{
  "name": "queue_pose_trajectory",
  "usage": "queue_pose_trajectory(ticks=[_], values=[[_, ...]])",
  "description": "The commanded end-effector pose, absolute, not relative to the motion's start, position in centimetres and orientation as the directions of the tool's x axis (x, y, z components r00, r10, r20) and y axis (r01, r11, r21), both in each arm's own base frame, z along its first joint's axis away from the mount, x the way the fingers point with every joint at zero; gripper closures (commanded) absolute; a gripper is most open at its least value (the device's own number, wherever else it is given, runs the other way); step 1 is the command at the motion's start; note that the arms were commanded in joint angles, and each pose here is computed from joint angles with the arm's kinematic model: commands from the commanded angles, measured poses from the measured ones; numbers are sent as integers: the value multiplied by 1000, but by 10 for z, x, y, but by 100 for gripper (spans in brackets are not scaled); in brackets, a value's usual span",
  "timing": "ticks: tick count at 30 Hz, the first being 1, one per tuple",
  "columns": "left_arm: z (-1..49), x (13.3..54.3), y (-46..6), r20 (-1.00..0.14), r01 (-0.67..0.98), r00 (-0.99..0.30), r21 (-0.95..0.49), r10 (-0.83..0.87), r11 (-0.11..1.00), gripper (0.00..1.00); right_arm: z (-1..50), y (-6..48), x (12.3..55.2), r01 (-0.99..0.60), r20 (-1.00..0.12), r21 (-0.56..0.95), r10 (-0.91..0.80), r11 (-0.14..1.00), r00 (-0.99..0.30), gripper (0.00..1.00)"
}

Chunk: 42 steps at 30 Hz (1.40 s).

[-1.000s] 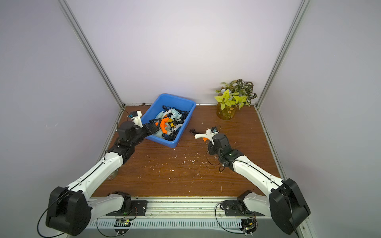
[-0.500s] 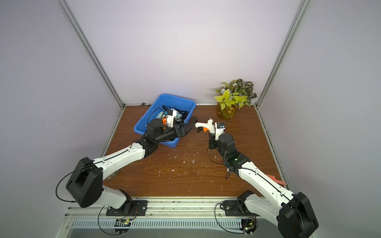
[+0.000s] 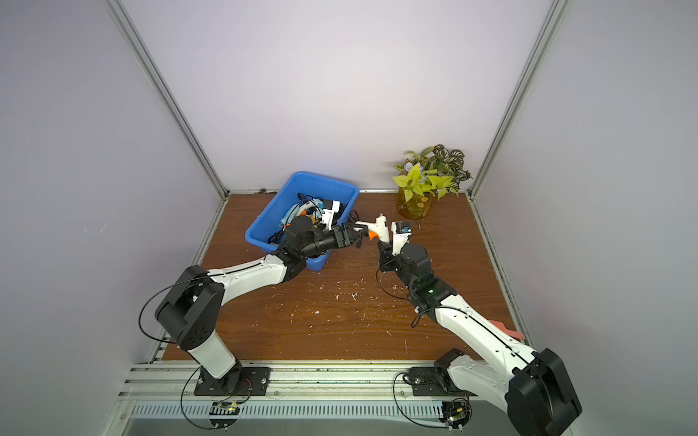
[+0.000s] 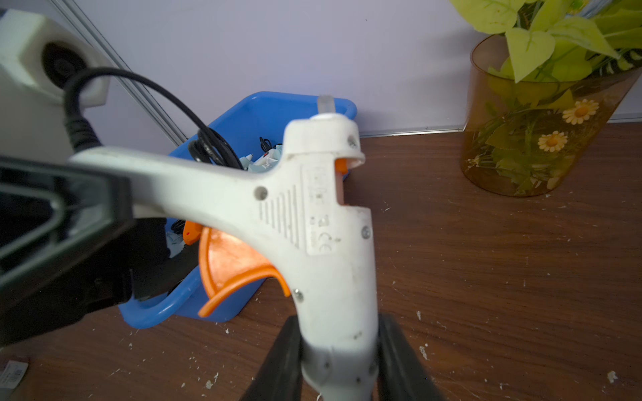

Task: Put the hot melt glue gun into the storage box
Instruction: Pick up the hot melt adhesive gun from the center of the board, then place the hot melt adhesive gun in the storage box.

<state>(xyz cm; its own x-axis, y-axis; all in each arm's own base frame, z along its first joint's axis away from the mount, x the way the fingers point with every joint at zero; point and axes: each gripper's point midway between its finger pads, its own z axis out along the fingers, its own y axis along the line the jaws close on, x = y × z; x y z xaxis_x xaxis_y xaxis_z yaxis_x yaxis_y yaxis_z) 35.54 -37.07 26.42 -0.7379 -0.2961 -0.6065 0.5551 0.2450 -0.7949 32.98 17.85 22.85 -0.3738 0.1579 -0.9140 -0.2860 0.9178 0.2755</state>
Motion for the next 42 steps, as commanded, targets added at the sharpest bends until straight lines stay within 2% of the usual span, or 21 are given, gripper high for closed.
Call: queue_pose_trajectory(ticks=[1,5,12,17,19,21,24,28,35,42], values=[[296,349,-380,-625,614,-717,-776,-310,145,34,255,184,333,-318,-929,306,208,897,-307,92],[300,351,-381,-630,622,-710,-771,-314,141,46,254,184,334,-315,-931,298,200,901,-306,91],[300,353,-383,-634,625,-707,-768,-314,142,79,249,183,335,-309,-931,289,191,906,-311,90],[301,353,-383,-633,624,-708,-768,-313,143,90,251,183,334,-312,-932,292,195,904,-307,85],[301,355,-383,-638,627,-704,-764,-312,150,93,253,183,334,-313,-932,294,199,903,-302,78],[304,356,-385,-649,635,-697,-756,-306,158,97,253,182,333,-313,-933,297,204,902,-298,64],[314,361,-387,-676,656,-673,-733,-300,181,100,256,178,331,-304,-935,297,210,905,-287,30],[336,374,-384,-727,696,-616,-682,-302,225,100,260,167,327,-268,-938,295,225,917,-264,1],[375,412,-349,-774,716,-517,-625,-364,311,100,266,144,312,-233,-946,300,258,925,-194,1],[382,457,-305,-805,663,-435,-590,-404,461,100,254,136,305,-209,-949,284,243,936,-203,0]])
